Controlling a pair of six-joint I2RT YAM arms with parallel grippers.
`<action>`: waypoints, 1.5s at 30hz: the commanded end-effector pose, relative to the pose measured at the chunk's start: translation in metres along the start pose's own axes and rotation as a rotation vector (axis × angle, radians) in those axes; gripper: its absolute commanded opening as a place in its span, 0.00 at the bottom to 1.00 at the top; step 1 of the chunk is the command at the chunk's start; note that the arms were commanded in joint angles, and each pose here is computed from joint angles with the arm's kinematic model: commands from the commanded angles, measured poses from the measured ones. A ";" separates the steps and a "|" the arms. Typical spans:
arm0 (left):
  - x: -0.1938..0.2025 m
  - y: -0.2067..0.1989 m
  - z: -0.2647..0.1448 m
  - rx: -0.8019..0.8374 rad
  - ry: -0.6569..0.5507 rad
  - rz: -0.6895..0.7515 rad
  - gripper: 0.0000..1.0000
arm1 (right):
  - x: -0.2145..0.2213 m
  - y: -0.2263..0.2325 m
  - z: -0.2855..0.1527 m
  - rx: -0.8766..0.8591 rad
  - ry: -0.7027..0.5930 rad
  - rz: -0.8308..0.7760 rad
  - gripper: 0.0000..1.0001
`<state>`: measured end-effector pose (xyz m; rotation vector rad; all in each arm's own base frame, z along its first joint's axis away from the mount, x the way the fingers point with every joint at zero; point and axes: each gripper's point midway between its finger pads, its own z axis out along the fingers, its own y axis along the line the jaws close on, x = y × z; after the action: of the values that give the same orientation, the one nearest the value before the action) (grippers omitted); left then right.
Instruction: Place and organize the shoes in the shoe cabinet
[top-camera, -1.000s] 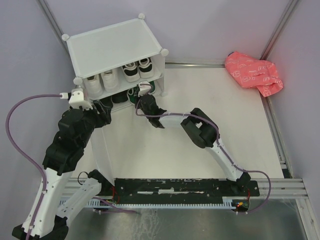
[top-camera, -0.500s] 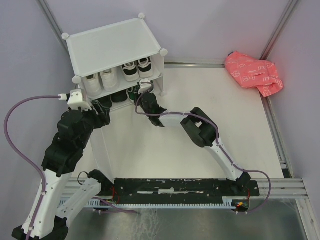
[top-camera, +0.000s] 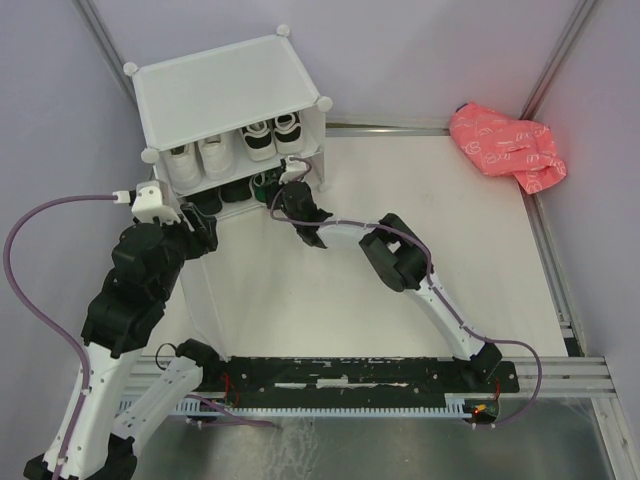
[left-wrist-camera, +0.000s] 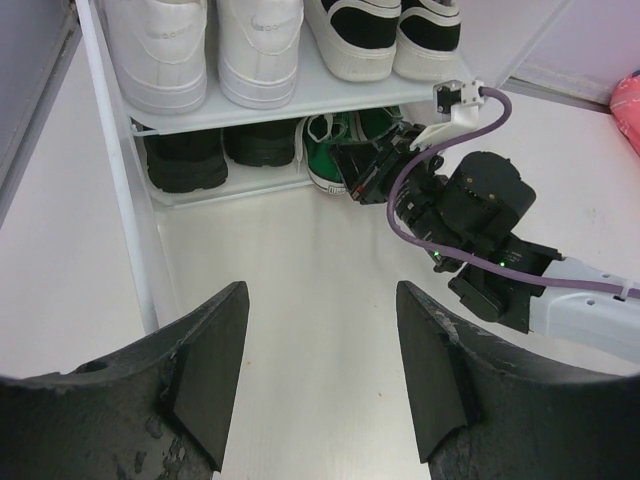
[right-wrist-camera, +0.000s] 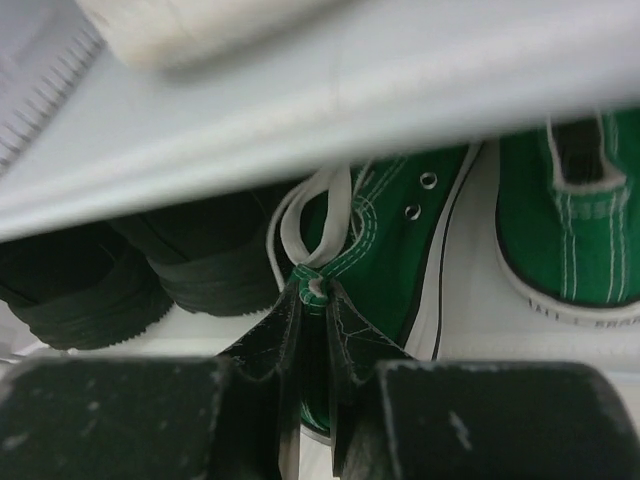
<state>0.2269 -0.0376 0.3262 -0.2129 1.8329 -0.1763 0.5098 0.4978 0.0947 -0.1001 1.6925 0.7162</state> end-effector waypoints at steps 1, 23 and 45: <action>0.005 0.006 -0.004 -0.020 0.020 0.026 0.68 | 0.011 -0.044 0.008 0.068 0.017 0.165 0.13; 0.001 0.007 -0.016 0.002 -0.016 -0.002 0.68 | 0.035 -0.055 -0.029 0.145 0.206 0.266 0.92; 0.003 0.017 -0.026 -0.019 -0.039 0.000 0.83 | 0.003 -0.026 -0.128 0.219 0.369 -0.245 0.99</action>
<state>0.2017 -0.0279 0.3347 -0.2222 1.7736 -0.2000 0.4318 0.4290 0.0474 -0.0903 2.0844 0.5393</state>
